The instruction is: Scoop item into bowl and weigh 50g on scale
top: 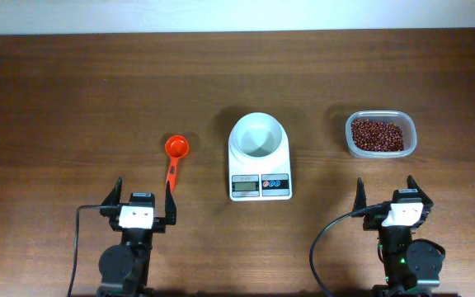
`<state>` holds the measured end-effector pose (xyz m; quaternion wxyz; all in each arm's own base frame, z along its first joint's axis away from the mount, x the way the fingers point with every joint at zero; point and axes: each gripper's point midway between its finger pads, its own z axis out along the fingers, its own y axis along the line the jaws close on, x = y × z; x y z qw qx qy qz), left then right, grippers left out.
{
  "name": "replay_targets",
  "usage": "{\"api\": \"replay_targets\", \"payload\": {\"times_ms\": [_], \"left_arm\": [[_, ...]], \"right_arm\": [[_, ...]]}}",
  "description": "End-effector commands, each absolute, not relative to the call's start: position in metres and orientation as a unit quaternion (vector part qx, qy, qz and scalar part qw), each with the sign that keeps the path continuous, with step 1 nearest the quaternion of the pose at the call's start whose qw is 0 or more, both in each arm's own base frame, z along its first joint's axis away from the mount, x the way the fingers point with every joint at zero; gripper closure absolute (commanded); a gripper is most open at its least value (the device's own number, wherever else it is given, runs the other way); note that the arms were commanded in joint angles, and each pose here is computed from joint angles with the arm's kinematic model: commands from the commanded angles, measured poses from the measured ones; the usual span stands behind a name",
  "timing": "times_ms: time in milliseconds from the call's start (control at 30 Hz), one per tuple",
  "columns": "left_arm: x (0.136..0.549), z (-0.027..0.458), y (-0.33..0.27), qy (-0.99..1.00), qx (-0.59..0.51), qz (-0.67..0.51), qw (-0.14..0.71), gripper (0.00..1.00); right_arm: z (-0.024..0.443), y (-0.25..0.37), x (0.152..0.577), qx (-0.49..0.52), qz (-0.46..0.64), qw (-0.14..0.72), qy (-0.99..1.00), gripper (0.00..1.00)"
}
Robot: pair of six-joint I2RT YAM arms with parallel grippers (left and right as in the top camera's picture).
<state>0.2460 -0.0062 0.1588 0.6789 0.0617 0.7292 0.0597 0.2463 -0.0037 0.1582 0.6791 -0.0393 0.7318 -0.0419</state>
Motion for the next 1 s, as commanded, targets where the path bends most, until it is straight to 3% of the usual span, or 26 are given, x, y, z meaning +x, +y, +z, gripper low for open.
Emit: {"api": "replay_targets", "payload": {"times_ms": [0,967], "left_arm": [[0.246,0.158,-0.007,0.729,0.069,0.064,0.678,0.01],[0.246,0.160,0.004,0.728,0.050,0.089,0.678,0.01]], "right_arm": [[0.156,-0.005,0.246,-0.039,-0.047,0.677,0.733,0.01],[0.156,-0.005,0.246,-0.039,-0.047,0.677,0.733,0.01]]}}
